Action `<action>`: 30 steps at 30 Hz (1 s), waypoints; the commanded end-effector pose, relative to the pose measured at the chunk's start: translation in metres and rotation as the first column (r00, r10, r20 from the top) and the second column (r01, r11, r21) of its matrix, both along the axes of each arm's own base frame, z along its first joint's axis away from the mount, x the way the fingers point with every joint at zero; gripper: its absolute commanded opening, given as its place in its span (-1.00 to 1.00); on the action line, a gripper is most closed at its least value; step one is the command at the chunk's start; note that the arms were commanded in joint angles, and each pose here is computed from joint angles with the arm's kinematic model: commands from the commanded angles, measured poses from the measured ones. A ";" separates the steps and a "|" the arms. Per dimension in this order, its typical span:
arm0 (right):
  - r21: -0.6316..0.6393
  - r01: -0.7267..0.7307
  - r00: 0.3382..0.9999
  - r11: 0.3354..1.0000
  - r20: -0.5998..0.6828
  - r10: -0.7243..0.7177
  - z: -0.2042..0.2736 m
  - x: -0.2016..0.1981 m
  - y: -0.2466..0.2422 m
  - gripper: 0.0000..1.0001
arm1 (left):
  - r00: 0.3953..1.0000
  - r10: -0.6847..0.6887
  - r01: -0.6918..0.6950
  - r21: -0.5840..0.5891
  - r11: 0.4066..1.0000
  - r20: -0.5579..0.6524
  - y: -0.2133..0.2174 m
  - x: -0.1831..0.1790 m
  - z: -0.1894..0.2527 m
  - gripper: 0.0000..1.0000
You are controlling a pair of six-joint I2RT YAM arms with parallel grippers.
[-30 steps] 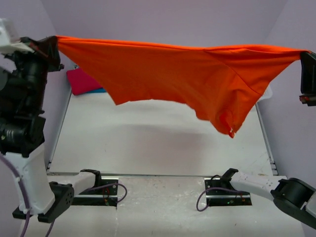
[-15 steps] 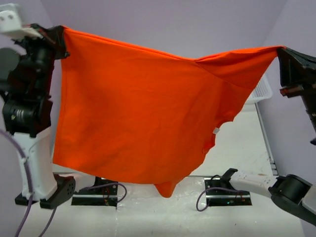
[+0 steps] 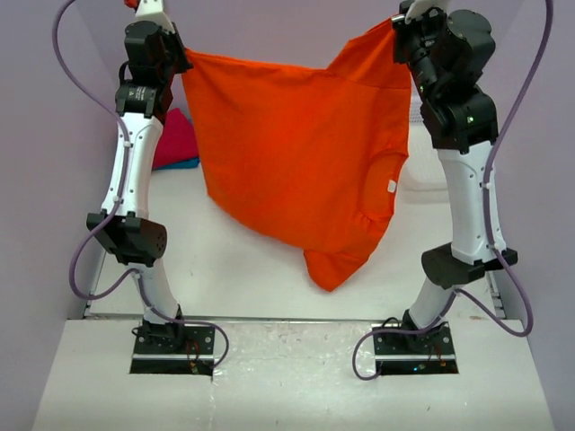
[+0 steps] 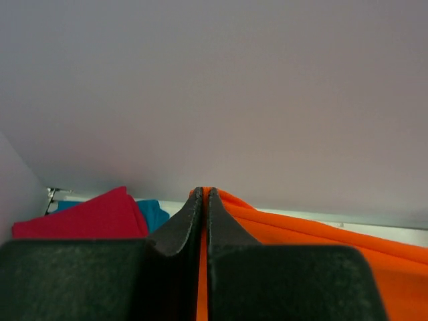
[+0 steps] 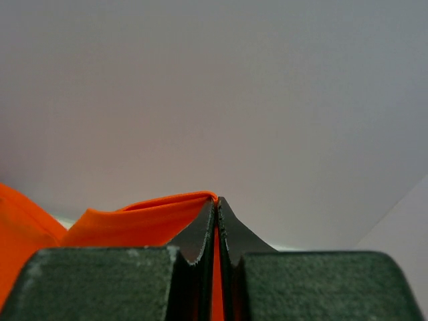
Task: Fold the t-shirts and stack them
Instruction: Flatten out the tshirt
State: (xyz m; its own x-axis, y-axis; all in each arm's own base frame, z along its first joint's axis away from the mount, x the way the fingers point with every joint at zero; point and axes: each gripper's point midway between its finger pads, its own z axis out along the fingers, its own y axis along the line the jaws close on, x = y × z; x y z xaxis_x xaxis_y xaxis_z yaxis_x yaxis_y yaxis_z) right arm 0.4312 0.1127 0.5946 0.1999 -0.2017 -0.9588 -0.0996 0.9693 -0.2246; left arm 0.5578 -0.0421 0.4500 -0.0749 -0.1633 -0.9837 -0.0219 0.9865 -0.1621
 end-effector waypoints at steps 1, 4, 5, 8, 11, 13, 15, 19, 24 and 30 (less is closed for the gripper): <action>0.075 -0.012 0.976 0.997 0.216 -0.005 0.068 -0.029 -0.024 -1.00 | 0.952 -0.005 0.013 -0.024 1.000 0.307 0.022 -0.009 0.097 -1.00; 0.076 0.019 0.978 0.997 0.204 -0.034 0.063 -0.017 -0.037 -1.00 | 0.938 -0.027 0.038 -0.025 0.999 0.346 0.020 0.001 0.103 -1.00; 0.080 0.028 0.978 0.996 0.206 -0.044 0.063 -0.017 -0.042 -1.00 | 0.932 -0.030 0.042 -0.025 0.999 0.362 0.020 0.003 0.106 -1.00; 0.086 0.028 0.980 0.996 0.195 -0.045 0.060 -0.015 -0.047 -1.00 | 0.926 -0.050 0.061 -0.018 0.998 0.375 0.017 0.004 0.107 -1.00; 0.068 0.026 0.991 0.997 0.126 -0.034 0.036 -0.002 -0.046 -1.00 | 0.952 -0.051 0.059 -0.017 0.998 0.300 0.019 0.016 0.077 -1.00; 0.058 0.042 0.998 0.997 0.045 -0.045 0.006 0.013 -0.045 -1.00 | 0.969 -0.074 0.080 -0.015 0.997 0.235 0.014 0.023 0.049 -1.00; 0.081 0.046 0.998 0.996 -0.034 -0.043 -0.021 0.020 -0.043 -1.00 | 0.990 -0.079 0.083 -0.026 0.996 0.118 0.013 0.031 0.001 -1.00; 0.147 0.062 0.947 0.987 -0.321 -0.012 -0.131 0.026 -0.033 -1.00 | 0.986 -0.065 0.061 -0.034 0.998 -0.154 0.016 0.030 -0.106 -1.00; 0.334 0.101 0.870 0.937 -0.487 0.080 -0.235 -0.022 -0.019 -1.00 | 0.906 0.031 -0.071 -0.079 0.994 -0.423 0.029 -0.020 -0.196 -1.00; 0.365 0.283 0.741 0.887 -0.671 0.040 -0.330 -0.096 -0.036 -1.00 | 0.836 0.062 -0.180 -0.167 0.969 -0.545 0.027 -0.112 -0.256 -1.00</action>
